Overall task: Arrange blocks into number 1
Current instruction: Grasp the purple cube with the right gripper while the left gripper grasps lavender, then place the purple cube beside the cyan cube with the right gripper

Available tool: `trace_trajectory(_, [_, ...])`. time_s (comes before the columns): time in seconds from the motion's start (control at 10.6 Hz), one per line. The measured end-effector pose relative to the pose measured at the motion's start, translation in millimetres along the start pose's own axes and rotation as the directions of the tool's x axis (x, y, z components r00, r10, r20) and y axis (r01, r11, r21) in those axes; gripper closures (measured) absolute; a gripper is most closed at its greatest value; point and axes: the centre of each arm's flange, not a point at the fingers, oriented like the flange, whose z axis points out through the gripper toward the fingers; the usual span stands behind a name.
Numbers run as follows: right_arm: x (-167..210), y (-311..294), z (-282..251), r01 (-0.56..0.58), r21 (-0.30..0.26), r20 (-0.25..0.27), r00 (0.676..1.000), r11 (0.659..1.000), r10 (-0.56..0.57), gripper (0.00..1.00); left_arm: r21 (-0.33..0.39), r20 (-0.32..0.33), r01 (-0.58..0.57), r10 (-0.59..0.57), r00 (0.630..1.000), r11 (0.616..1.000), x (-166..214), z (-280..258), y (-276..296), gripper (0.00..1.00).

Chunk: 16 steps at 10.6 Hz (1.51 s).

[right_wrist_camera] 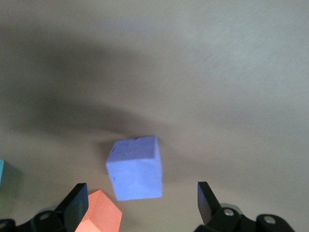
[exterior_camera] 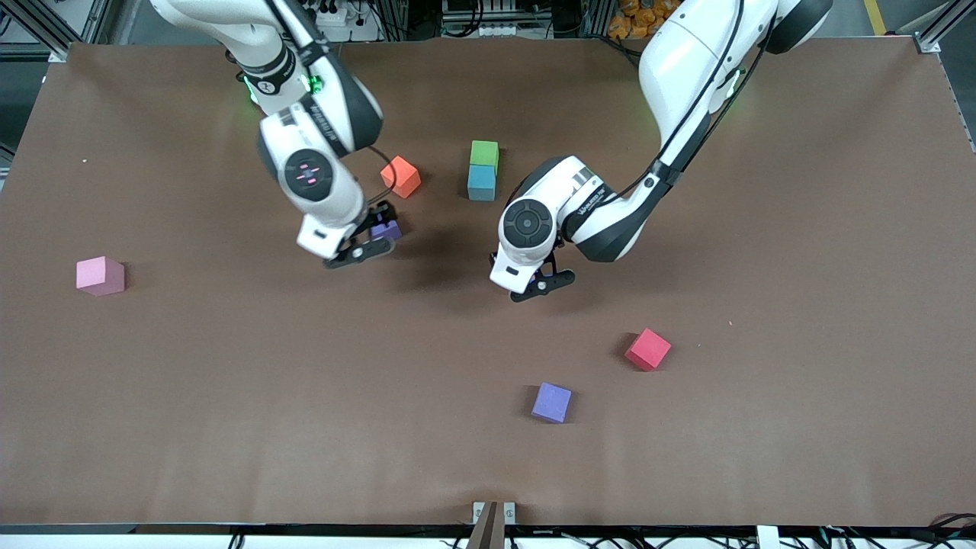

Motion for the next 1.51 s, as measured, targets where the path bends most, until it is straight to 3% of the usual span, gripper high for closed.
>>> trace_trajectory(0.28, [-13.6, -16.0, 25.6, 0.032, -0.011, 0.003, 0.999, 0.999, -0.032, 0.00, -0.038, -0.013, 0.094, -0.094, 0.995, 0.995, 7.5, 9.3, 4.3, 0.00])
trace_trajectory(0.94, [-18.9, -24.1, 59.2, 0.072, -0.038, -0.017, 0.997, 0.997, -0.073, 0.00, -0.040, -0.016, 0.122, -0.123, 0.992, 0.992, 24.5, 41.3, 2.9, 0.01])
trace_trajectory(1.13, [-17.0, -23.2, 68.0, 0.082, -0.050, -0.016, 0.996, 0.995, -0.082, 0.00, -0.041, -0.017, 0.121, -0.122, 0.992, 0.992, 23.6, 40.9, 3.7, 0.31])
trace_trajectory(1.22, [-15.9, -23.0, 73.2, 0.084, -0.053, -0.015, 0.996, 0.995, -0.085, 0.00, -0.045, -0.019, 0.122, -0.123, 0.992, 0.992, 24.7, 39.0, 4.0, 0.39])
trace_trajectory(1.51, [-12.9, -22.7, 89.5, 0.085, -0.054, -0.009, 0.996, 0.995, -0.086, 0.01, -0.057, -0.026, 0.119, -0.121, 0.992, 0.991, 35.7, 29.4, 0.5, 0.39])
